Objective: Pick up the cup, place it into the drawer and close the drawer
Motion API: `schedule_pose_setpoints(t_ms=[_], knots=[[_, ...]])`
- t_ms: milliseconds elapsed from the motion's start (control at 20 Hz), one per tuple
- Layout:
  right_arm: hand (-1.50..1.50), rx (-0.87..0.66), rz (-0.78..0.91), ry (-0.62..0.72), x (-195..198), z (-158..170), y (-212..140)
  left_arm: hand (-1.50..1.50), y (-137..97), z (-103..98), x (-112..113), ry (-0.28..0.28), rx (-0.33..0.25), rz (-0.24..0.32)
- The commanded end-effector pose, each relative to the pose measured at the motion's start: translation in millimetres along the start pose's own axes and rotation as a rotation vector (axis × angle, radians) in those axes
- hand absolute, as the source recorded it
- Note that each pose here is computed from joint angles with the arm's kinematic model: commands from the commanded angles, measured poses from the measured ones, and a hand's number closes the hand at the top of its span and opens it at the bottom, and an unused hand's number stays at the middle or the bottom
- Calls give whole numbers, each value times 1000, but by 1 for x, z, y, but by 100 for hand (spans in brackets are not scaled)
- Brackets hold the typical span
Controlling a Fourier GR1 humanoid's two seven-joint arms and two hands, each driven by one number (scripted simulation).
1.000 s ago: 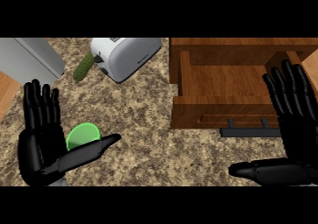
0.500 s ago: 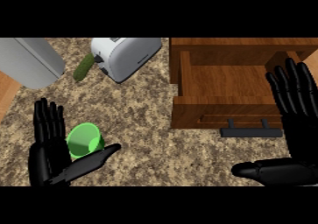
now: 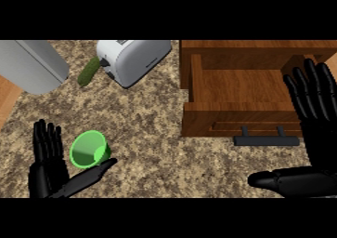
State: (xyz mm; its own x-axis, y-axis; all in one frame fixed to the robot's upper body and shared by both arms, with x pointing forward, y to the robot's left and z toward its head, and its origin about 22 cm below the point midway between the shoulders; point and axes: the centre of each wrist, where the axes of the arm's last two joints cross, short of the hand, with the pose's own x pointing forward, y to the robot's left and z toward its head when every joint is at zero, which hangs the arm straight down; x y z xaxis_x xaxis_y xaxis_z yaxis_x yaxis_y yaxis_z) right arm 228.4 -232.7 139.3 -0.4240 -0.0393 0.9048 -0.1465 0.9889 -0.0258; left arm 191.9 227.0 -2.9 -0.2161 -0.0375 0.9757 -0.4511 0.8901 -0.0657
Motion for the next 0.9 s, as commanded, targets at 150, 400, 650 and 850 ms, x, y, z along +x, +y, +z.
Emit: schedule_pose_setpoints(t_ms=[150,400,650,850], knots=[[-150,-5,-6,4,-3,2,-5,-150,8,23,-49,56,-11,-19],[-150,18,-2,6,0,-14,-1,-150,19,-13,-58,71,4,-7],[-150,14,-11,-4,21,7,4,-150,27,2,-77,69,19,-6],[-150,18,2,-8,10,6,15,-150,26,14,-99,53,31,-8]])
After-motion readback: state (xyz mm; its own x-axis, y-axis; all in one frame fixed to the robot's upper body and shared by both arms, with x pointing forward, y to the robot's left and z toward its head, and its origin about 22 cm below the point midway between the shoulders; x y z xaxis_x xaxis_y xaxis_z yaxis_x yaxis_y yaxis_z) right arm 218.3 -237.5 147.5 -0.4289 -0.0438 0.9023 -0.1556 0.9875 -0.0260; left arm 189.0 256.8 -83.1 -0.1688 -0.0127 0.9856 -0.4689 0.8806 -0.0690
